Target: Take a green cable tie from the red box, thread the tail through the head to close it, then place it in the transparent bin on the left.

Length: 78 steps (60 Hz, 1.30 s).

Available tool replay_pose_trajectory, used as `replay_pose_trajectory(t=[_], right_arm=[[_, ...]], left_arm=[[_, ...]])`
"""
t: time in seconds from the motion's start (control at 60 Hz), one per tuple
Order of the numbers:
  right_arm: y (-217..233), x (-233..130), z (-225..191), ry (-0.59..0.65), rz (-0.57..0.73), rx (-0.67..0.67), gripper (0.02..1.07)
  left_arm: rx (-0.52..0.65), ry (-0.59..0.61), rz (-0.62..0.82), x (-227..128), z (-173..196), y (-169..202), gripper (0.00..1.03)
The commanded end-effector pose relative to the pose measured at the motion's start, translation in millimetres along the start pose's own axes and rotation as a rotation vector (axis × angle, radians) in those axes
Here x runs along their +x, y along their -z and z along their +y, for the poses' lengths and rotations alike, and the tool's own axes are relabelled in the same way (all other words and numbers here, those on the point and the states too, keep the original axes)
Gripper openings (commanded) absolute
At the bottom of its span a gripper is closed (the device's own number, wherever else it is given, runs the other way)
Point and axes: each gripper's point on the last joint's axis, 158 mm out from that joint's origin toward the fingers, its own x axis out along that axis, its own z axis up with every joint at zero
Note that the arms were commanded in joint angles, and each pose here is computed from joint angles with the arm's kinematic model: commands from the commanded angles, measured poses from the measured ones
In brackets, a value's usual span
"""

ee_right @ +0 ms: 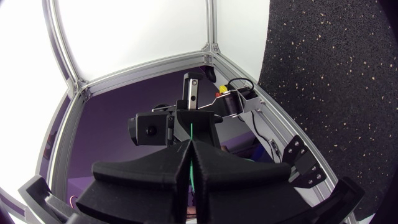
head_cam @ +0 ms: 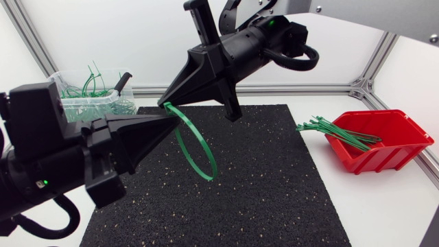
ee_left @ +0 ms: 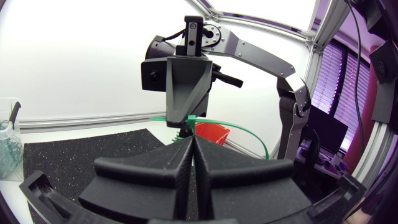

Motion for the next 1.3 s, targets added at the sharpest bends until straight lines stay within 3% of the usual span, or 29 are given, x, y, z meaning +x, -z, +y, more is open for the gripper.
replay_pose_trajectory(t=[0.0, 0.517, 0.783, 0.9, 1.1, 1.283], right_arm=[[-13.4, 9.4, -7.5, 0.010, 0.021, 0.023, 0.08], [-43.3, 31.4, -23.1, 0.040, 0.060, 0.067, 0.08], [-18.4, 27.8, -10.8, 0.062, 0.058, 0.022, 0.08], [-0.6, 16.3, -5.2, 0.076, 0.032, -0.001, 0.30], [19.7, -3.8, -18.1, 0.117, -0.023, -0.009, 0.37], [25.8, -11.3, -67.9, 0.294, -0.068, 0.003, 0.49]], left_arm=[[0.014, 0.012, -0.001, -0.4, -3.2, -0.3, 0.04], [0.015, 0.013, -0.003, -0.7, -3.4, -0.7, 0.04], [0.017, 0.007, 0.006, 1.0, -1.3, 1.8, 0.04], [0.017, 0.003, 0.011, 1.8, -0.4, 2.9, 0.04], [0.009, -0.008, 0.041, 4.9, 2.0, 6.3, 0.04], [0.005, -0.017, 0.081, 6.6, 2.7, 10.4, 0.04]])
